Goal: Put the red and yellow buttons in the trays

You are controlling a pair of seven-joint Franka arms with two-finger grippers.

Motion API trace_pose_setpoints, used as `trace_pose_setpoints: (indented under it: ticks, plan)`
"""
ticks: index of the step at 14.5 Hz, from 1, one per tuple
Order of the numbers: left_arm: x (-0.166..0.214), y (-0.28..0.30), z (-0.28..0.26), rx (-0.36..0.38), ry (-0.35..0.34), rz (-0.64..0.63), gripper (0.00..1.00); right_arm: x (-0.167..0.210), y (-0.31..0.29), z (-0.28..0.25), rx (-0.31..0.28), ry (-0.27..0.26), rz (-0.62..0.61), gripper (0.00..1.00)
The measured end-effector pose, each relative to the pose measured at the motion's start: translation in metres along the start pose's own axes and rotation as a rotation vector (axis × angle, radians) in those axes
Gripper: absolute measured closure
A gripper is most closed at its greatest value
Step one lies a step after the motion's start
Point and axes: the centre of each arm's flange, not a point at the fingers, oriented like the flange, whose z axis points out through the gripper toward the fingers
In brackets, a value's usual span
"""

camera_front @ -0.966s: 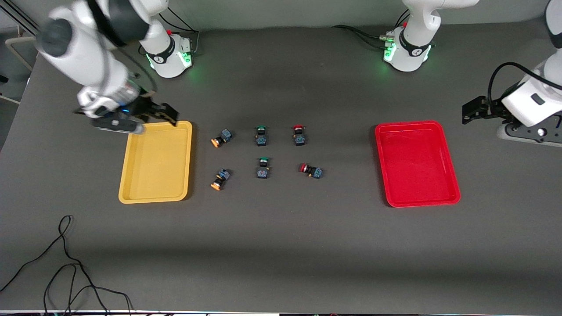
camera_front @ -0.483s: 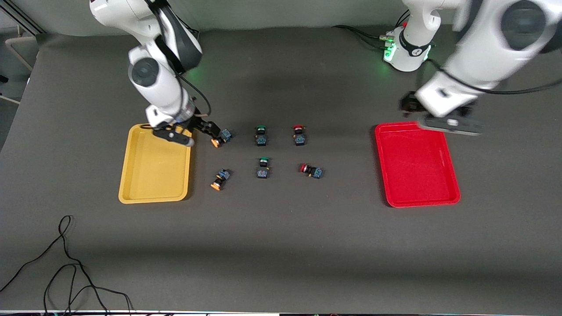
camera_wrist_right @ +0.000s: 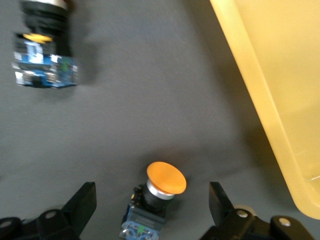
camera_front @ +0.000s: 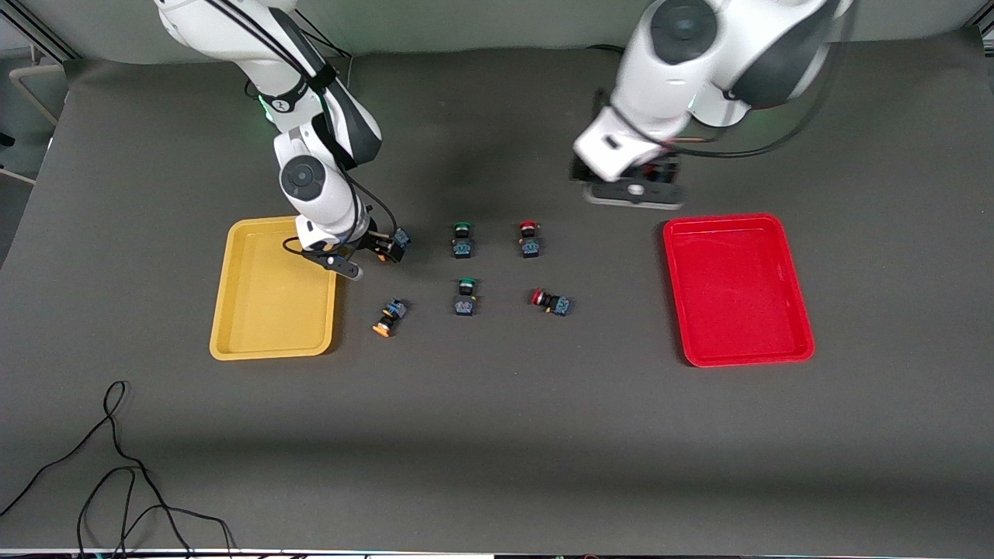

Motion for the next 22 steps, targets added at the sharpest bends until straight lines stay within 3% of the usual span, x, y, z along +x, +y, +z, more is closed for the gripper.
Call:
trace_pose_setpoints:
  ticks: [4, 9, 12, 13, 15, 17, 20, 22]
  plan:
    - [-0.007, 0.043, 0.041, -0.021, -0.008, -0.015, 0.0, -0.009, -0.004, 0.011, -0.016, -0.016, 0.02, 0.0]
    - [0.017, 0.059, 0.132, -0.046, -0.051, -0.034, 0.0, -0.011, -0.003, 0.018, -0.026, -0.026, 0.028, 0.04]
    - [0.022, 0.071, 0.198, -0.048, -0.077, -0.075, 0.0, -0.011, -0.004, 0.018, -0.026, -0.026, 0.028, 0.32]
    - [0.021, 0.074, 0.219, -0.044, -0.084, -0.087, 0.0, -0.011, -0.004, 0.018, -0.026, -0.026, 0.029, 0.47]
    - [0.017, 0.081, 0.254, -0.036, -0.092, -0.108, 0.0, -0.011, -0.004, 0.018, -0.025, -0.025, 0.031, 0.6]
    - [0.013, 0.085, 0.279, -0.026, -0.091, -0.138, 0.0, -0.01, -0.004, 0.016, -0.022, -0.024, 0.031, 0.68]
    - [0.009, 0.089, 0.299, -0.005, -0.085, -0.203, 0.02, -0.006, -0.005, -0.001, -0.04, -0.038, 0.037, 0.68]
    - [0.005, 0.092, 0.302, 0.002, -0.085, -0.23, 0.16, 0.003, -0.005, -0.041, -0.065, -0.061, 0.04, 0.68]
